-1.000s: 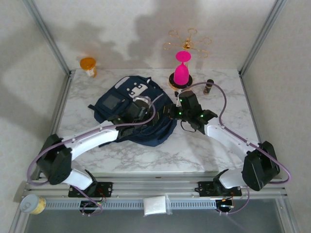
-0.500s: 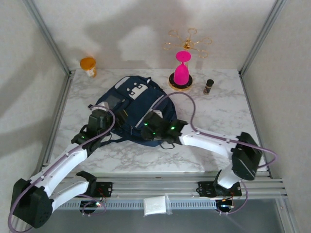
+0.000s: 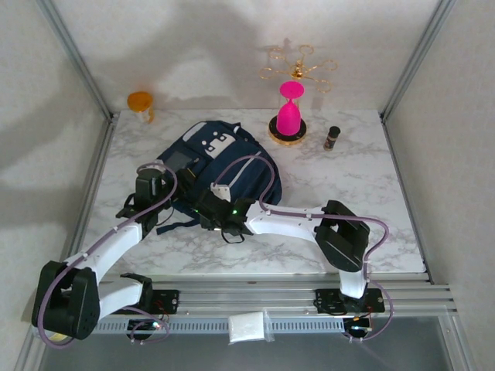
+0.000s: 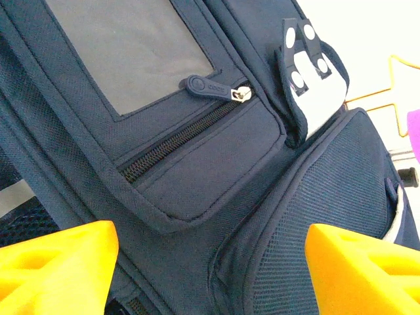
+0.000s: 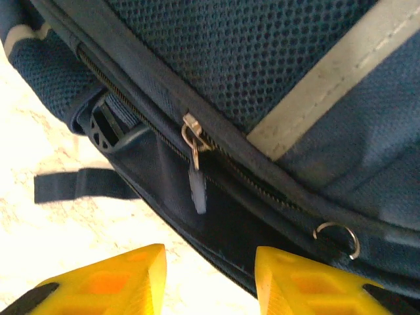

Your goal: Pack the student bag

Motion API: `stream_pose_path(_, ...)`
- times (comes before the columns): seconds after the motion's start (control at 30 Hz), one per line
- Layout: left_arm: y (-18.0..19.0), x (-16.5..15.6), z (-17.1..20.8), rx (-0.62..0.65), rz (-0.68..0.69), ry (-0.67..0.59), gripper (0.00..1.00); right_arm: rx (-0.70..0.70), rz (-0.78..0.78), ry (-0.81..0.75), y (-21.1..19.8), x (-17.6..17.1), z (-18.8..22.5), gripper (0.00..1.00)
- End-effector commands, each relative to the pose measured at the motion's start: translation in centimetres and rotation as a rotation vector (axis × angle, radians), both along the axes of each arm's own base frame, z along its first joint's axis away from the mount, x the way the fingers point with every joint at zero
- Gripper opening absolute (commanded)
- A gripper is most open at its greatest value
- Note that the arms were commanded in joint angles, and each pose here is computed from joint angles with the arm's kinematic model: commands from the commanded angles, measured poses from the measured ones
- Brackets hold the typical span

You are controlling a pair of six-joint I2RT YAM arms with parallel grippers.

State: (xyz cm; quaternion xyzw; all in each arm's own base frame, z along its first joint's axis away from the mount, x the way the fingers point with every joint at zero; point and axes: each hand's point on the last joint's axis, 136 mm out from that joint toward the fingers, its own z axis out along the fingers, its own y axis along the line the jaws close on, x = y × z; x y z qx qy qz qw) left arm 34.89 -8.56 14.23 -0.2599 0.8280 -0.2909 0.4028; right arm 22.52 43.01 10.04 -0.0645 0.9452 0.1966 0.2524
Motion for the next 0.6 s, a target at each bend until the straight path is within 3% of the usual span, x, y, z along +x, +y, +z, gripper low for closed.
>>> stream_pose_path(0.0,-0.2,0.3,-0.6,-0.043,-0.005,-0.007,0.74,0.063,-0.091,-0.028,0.7,1.8,0.3,0.39)
stream_pose_path(0.23,-0.6,0.2,-2.1,-0.072,-0.016,0.010,0.72,0.072,-0.081,-0.058,1.6,2.6,-1.1,0.34)
stream_pose_path(0.57,-0.5,0.1,-3.0,-0.056,-0.015,0.029,0.72,0.019,-0.140,-0.074,0.6,3.8,-2.8,0.37)
